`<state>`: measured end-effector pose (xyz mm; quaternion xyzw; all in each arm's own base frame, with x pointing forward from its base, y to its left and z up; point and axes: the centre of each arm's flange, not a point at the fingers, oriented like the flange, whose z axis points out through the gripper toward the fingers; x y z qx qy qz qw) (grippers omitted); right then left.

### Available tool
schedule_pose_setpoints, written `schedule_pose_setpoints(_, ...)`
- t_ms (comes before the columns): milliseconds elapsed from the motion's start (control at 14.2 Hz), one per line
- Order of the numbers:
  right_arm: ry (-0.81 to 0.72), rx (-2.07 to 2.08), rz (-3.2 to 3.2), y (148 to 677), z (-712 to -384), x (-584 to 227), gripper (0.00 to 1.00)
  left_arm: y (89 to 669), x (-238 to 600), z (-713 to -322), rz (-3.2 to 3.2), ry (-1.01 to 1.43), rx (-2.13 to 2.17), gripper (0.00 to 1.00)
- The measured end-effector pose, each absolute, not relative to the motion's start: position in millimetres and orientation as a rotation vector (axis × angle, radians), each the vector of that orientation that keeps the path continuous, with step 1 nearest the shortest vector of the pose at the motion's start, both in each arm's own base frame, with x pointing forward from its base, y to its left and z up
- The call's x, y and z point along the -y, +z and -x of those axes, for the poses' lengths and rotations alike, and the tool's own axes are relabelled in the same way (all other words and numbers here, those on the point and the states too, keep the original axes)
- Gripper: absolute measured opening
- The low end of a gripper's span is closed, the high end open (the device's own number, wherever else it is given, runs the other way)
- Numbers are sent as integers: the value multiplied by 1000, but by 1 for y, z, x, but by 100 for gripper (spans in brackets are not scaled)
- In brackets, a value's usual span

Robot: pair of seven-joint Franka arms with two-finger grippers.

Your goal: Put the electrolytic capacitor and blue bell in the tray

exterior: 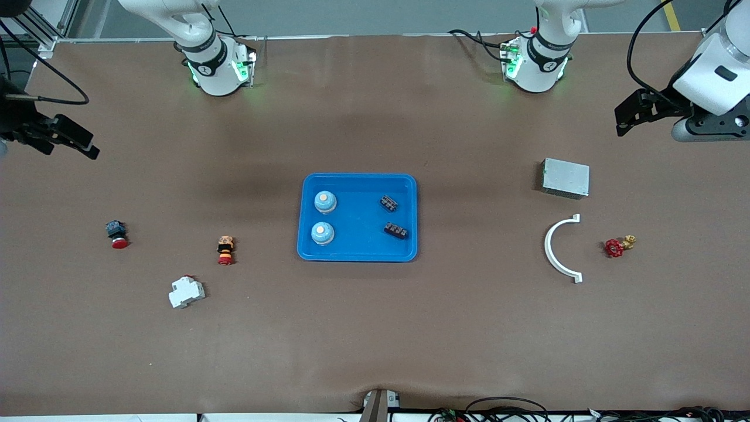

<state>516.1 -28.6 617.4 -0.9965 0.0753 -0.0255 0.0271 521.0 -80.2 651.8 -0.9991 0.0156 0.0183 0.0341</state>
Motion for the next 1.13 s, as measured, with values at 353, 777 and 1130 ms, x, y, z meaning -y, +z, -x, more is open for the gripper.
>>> schedule_pose_setpoints(353, -35, -231, 3084, 614, -524, 28, 100, 656, 80, -520, 3075, 46, -48, 100)
schedule_pose_setpoints(777, 68, -239, 3092, 627, -536, 26, 100, 666, 81, -520, 3109, 19, -45, 100)
schedule_pose_setpoints(1130, 76, -243, 3092, 625, -537, 26, 100, 666, 83, -519, 3110, 20, -49, 100)
